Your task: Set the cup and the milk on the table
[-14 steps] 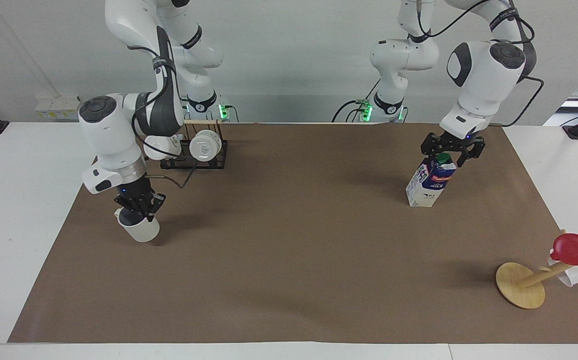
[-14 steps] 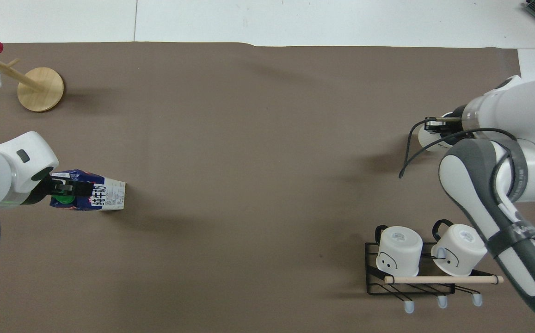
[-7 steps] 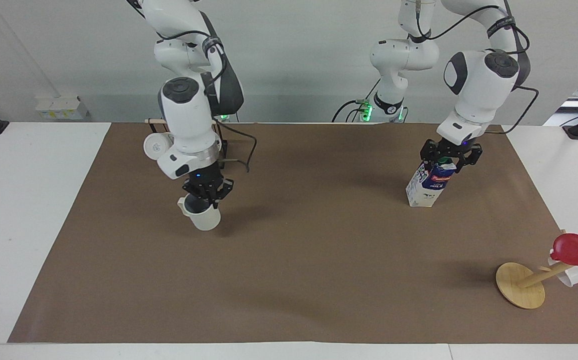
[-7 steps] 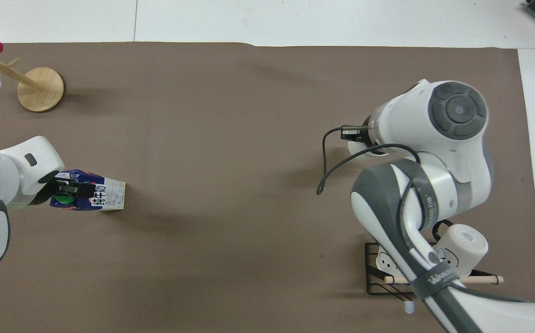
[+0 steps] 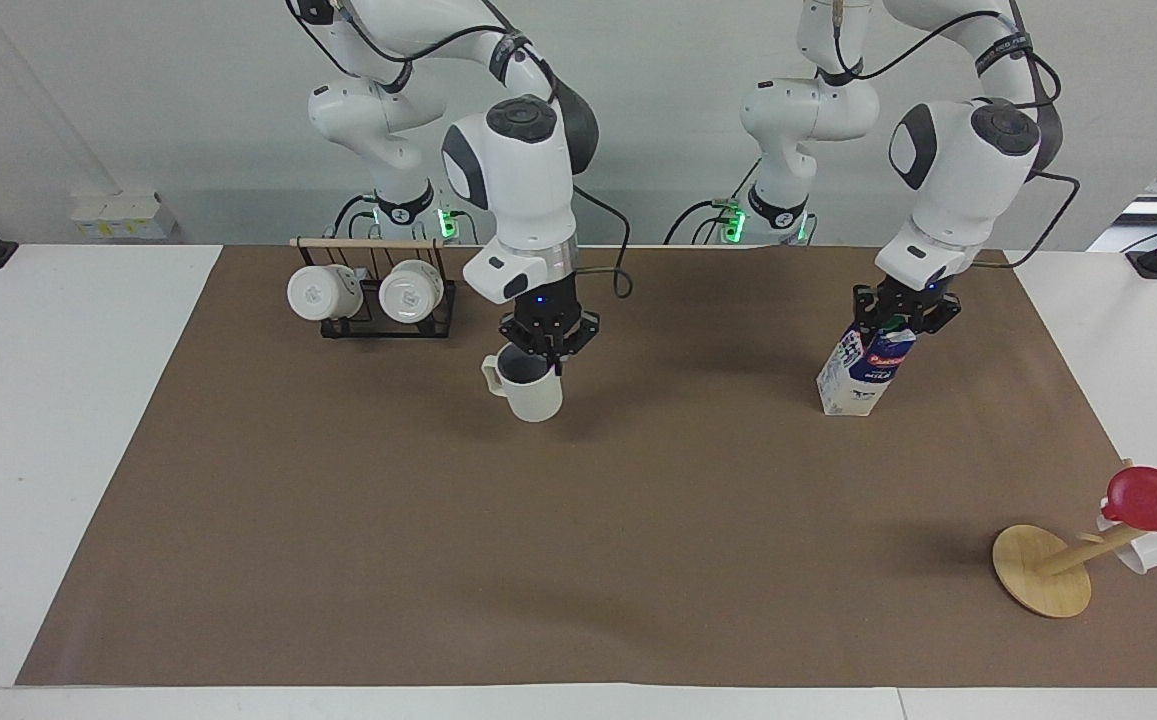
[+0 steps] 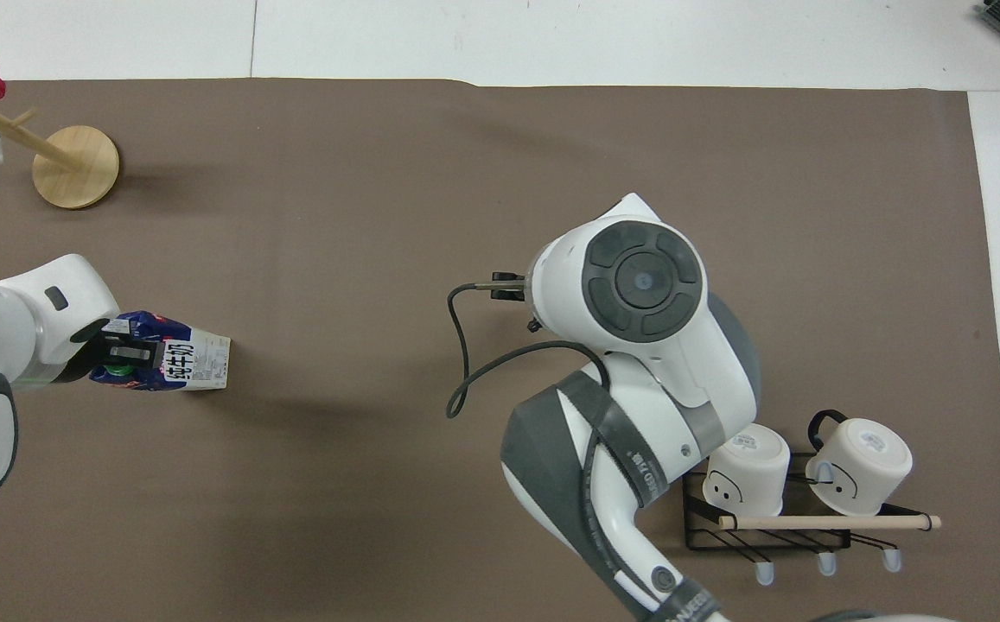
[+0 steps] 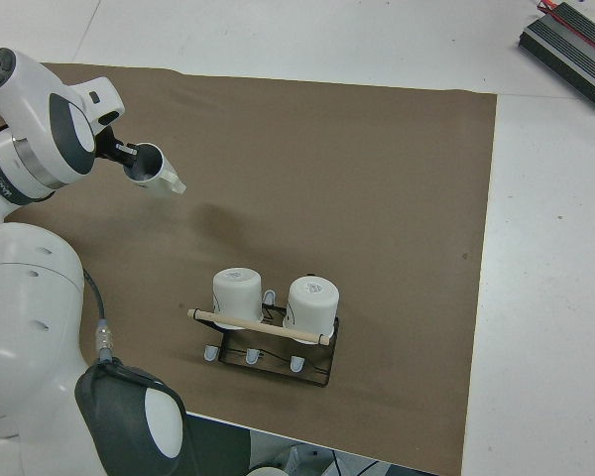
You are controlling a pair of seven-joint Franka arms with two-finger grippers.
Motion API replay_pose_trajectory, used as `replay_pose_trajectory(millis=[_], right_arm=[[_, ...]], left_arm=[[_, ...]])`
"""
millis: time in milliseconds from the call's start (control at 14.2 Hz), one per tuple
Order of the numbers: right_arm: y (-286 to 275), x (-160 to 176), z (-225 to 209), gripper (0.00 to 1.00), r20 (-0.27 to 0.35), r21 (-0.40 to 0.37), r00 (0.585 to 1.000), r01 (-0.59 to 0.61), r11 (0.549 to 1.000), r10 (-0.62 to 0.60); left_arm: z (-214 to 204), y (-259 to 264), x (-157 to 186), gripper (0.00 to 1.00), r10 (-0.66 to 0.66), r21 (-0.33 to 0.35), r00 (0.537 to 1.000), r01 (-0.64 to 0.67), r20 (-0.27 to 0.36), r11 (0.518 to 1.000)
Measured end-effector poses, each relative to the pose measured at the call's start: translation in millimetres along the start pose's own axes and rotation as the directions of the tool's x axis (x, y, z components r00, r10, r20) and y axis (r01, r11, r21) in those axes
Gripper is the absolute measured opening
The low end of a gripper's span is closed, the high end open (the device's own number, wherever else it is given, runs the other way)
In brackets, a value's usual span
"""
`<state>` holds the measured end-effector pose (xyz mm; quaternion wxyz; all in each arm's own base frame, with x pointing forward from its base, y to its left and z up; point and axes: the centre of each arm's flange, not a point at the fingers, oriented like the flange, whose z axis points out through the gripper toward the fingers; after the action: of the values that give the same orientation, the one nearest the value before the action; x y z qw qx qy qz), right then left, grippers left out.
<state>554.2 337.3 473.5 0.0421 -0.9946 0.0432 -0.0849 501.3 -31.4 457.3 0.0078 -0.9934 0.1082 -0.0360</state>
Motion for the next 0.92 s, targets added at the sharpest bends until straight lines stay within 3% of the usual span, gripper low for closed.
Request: replay_pose_trajectory(millis=[352, 704, 915], right_arm=[[-43.2, -16.6, 21.8, 0.04, 0.025, 0.006, 0.999, -0.027, 1.0, 0.027], [-87.7, -40.1, 59.8, 0.04, 0.02, -0.041, 1.0, -0.018, 0.999, 0.018], [-113.4, -43.5, 74.1, 0.04, 0.02, -0.031, 1.0, 0.006, 0.999, -0.005]], left_arm=[[-3.7, -2.9, 0.4, 0.43, -0.005, 0.0, 1.0, 0.005, 0.001, 1.0], [-45.4, -5.7, 8.3, 0.39, -0.01, 0.0, 1.0, 0.01, 0.008, 1.0], [-64.6, -3.0, 12.3, 0.39, -0.036, 0.002, 0.999, 0.036, 0.006, 0.999]])
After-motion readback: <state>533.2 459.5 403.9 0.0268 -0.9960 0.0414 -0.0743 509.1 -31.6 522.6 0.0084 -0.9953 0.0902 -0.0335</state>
